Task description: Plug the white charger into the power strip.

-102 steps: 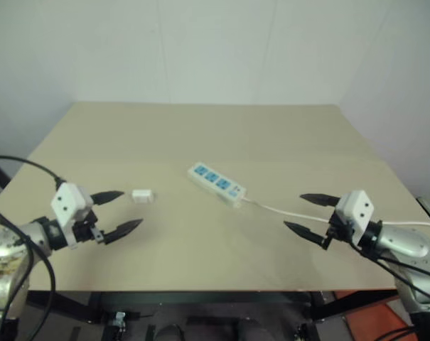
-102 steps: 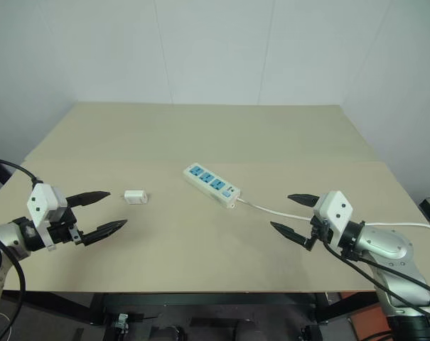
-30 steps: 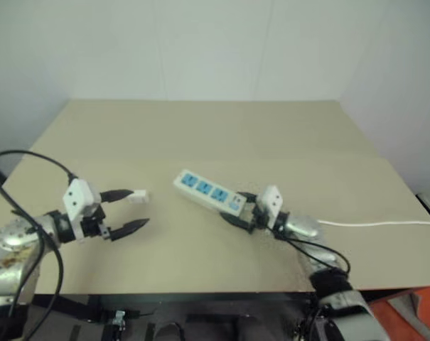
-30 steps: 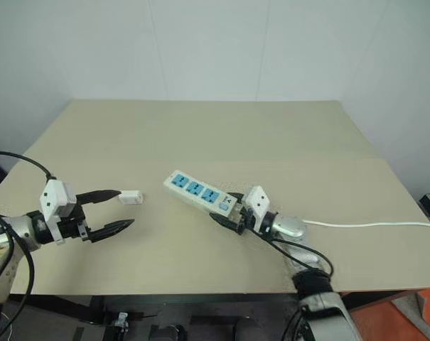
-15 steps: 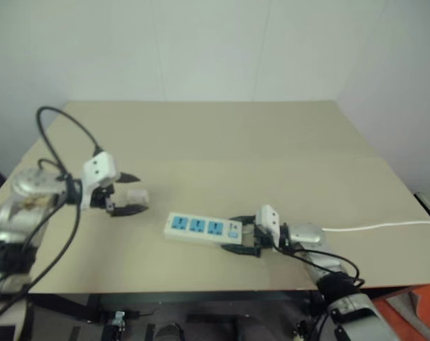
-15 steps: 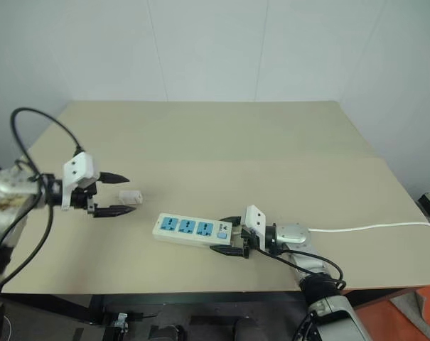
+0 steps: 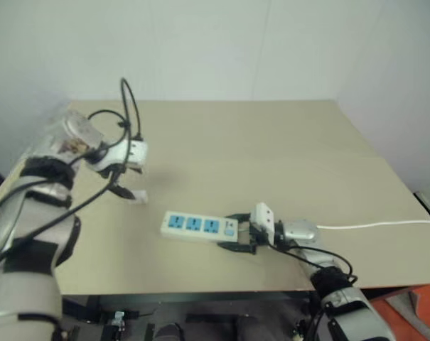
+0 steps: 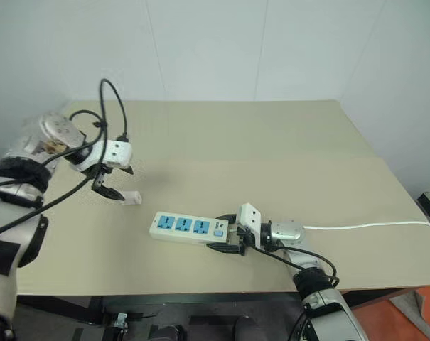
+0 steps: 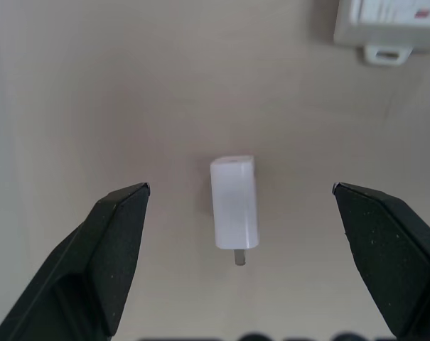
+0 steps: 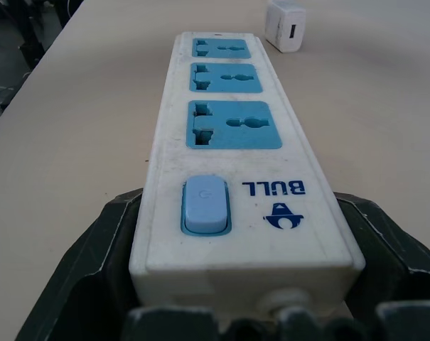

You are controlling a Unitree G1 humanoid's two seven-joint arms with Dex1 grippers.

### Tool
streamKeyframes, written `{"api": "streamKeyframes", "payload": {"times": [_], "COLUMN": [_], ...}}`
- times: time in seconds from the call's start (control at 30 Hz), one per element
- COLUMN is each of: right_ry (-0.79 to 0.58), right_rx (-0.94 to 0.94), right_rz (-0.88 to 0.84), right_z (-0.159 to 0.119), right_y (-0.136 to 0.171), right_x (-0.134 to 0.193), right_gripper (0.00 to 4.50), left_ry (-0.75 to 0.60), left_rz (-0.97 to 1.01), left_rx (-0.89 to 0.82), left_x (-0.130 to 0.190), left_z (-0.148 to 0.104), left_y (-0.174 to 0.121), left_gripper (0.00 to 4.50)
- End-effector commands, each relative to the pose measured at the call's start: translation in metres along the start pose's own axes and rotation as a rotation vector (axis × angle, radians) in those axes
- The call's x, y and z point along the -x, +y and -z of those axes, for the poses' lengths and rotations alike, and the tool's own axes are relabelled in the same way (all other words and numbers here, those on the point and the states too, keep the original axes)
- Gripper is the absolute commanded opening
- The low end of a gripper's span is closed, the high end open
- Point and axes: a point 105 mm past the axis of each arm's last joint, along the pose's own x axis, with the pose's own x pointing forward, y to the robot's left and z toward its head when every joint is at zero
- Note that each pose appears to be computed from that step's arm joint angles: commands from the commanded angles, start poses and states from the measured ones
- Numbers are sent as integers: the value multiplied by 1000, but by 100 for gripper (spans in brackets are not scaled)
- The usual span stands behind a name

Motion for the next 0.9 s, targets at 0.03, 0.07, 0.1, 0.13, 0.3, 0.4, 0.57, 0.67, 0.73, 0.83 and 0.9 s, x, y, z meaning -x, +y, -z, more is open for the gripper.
{"api": "streamKeyframes", "payload": {"times": [0.03, 0.07, 0.1, 0.13, 0.3, 0.4, 0.57, 0.67, 0.73, 0.83, 0.9], "right_ry": [-42, -45, -49, -52, -52, -53, -57, -57, -58, -59, -59], "right_rx": [27, 28, 26, 24, 18, 15, 13, 13, 13, 14, 15], "right_rz": [13, 20, 28, 36, 51, 61, 71, 72, 72, 72, 74], "right_z": [-11, -11, -12, -12, -12, -13, -14, -14, -15, -16, -16], "right_y": [0, 0, 0, 0, 3, 3, 3, 3, 3, 2, 2], "right_x": [-4, -4, -4, -3, 0, 0, 0, 0, -1, -2, -2], "right_gripper": [344, 344, 344, 344, 344, 344, 344, 344, 344, 344, 344], "left_ry": [99, 114, 118, 118, 155, 211, 240, 240, 240, 261, 275], "left_rz": [31, 38, 39, 40, 36, -10, -34, -33, -30, -7, 0], "left_rx": [-47, -60, -67, -73, -89, -100, -106, -92, -77, -54, -43], "left_x": [-3, -6, -10, -13, -23, -31, -41, -45, -48, -55, -58], "left_z": [0, -1, -4, -6, -11, -7, -4, -4, -3, 3, 6], "left_y": [2, 2, 3, 4, 6, 11, 12, 11, 10, 4, 2], "left_gripper": [450, 450, 450, 450, 450, 450, 450, 450, 450, 432, 388]}}
